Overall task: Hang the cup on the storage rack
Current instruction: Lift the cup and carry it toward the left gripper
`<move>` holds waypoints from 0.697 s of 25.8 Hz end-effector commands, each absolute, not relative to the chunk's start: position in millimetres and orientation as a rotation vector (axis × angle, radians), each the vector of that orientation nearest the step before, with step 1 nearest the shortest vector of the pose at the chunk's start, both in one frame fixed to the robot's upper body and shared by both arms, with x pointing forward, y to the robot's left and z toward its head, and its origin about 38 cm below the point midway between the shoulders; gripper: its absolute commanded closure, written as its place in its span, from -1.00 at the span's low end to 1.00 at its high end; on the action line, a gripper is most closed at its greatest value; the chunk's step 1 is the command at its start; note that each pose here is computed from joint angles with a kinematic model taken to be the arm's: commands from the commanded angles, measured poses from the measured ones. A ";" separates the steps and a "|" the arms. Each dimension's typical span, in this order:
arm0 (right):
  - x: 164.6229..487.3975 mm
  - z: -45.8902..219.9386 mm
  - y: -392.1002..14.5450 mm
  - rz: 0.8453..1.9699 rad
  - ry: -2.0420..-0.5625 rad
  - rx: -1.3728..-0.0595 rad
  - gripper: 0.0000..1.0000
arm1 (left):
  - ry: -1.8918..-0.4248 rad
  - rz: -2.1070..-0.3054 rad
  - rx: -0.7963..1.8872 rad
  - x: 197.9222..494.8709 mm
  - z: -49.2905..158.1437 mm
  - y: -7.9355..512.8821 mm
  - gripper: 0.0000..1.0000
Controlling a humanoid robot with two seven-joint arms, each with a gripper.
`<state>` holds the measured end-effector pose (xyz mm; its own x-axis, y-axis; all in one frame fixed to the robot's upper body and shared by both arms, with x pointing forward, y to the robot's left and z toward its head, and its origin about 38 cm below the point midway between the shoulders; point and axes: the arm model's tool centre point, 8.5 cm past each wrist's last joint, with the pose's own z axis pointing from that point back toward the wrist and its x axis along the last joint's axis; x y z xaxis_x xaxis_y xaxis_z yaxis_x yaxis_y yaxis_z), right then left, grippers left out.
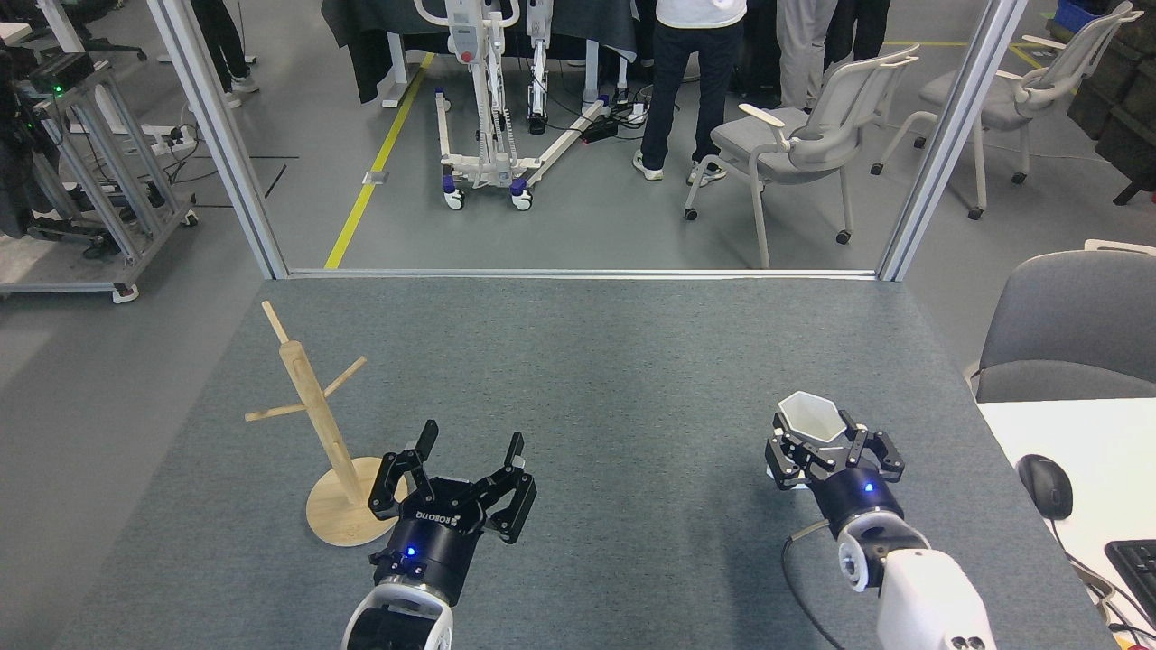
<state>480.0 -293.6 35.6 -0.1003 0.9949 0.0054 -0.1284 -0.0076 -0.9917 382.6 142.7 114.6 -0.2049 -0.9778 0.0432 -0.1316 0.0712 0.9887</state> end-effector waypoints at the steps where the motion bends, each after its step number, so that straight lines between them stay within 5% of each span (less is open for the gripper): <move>1: 475.0 69.0 -317.1 1.403 -1.304 -0.976 0.65 | -1.491 -1.245 1.163 382.2 115.0 142.3 -1.00; 7: 456.1 118.9 -346.3 1.453 -1.486 -0.757 0.67 | -1.501 -1.239 1.166 382.3 117.9 141.5 -1.00; 18: 439.4 187.8 -285.0 1.512 -1.704 -0.851 0.93 | -1.608 -1.353 1.087 376.2 117.8 122.6 -1.00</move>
<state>445.5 -306.4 172.4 -0.5384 0.8374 0.0945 -0.0152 0.1025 -0.9946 378.0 128.0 120.4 -0.2988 -0.9538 0.0321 -0.1477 0.0795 0.9858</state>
